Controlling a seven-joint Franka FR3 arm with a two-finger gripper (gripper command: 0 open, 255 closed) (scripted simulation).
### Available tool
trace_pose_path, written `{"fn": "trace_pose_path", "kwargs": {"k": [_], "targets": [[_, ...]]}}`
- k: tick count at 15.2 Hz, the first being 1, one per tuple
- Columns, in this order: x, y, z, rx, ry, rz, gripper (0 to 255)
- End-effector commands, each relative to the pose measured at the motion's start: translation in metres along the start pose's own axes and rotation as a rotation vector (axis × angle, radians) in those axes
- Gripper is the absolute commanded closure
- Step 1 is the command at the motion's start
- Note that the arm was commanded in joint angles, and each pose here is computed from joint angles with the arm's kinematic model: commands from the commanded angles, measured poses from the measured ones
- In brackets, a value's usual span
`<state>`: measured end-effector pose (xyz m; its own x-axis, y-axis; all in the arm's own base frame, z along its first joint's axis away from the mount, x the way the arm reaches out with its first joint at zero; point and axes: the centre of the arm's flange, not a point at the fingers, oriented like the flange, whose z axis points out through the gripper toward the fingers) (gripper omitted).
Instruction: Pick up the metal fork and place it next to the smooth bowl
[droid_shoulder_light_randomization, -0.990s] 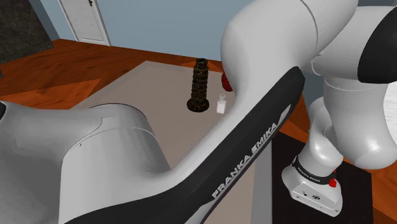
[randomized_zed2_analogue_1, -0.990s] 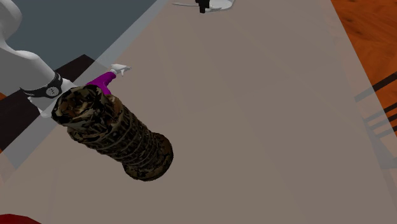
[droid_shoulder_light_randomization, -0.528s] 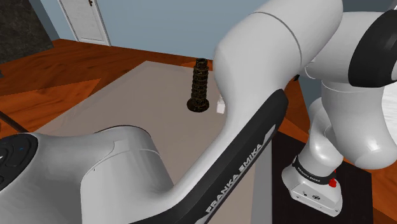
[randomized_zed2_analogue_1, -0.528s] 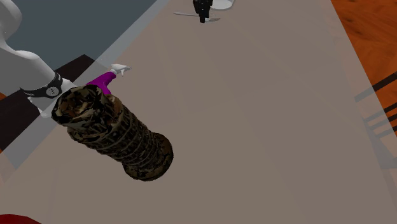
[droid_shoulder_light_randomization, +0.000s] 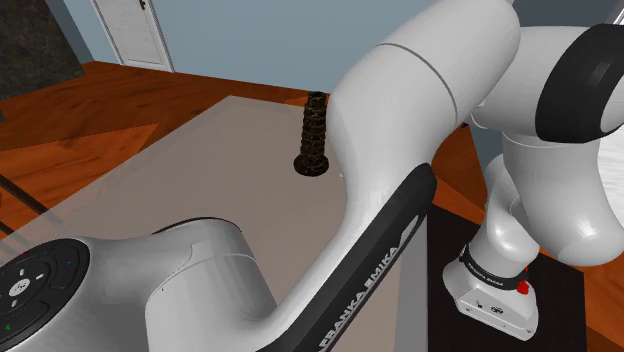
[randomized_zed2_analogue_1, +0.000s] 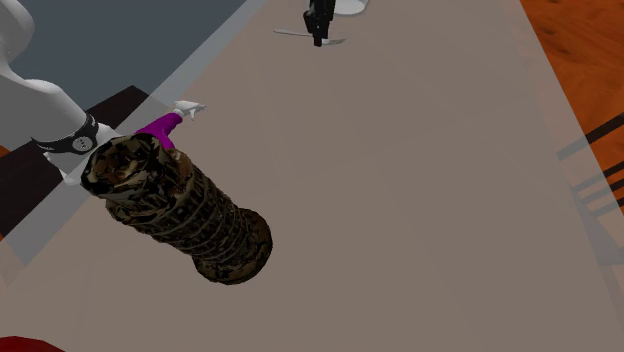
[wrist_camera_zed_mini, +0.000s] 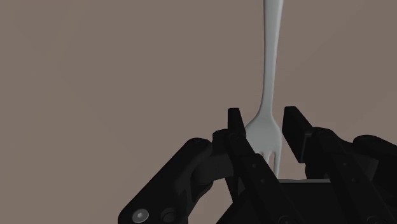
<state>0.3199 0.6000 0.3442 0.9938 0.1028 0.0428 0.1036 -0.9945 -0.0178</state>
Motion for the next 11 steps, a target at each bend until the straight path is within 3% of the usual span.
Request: {"fn": "trace_pose_path", "kwargs": {"k": [1,4,5,10,11], "targets": [[0.000,0.000,0.000,0.000,0.000,0.000,255],[0.000,0.000,0.000,0.000,0.000,0.000,255],[0.000,0.000,0.000,0.000,0.000,0.000,0],[0.000,0.000,0.000,0.000,0.000,0.000,0],[0.000,0.000,-0.013,0.000,0.000,0.000,0]]}}
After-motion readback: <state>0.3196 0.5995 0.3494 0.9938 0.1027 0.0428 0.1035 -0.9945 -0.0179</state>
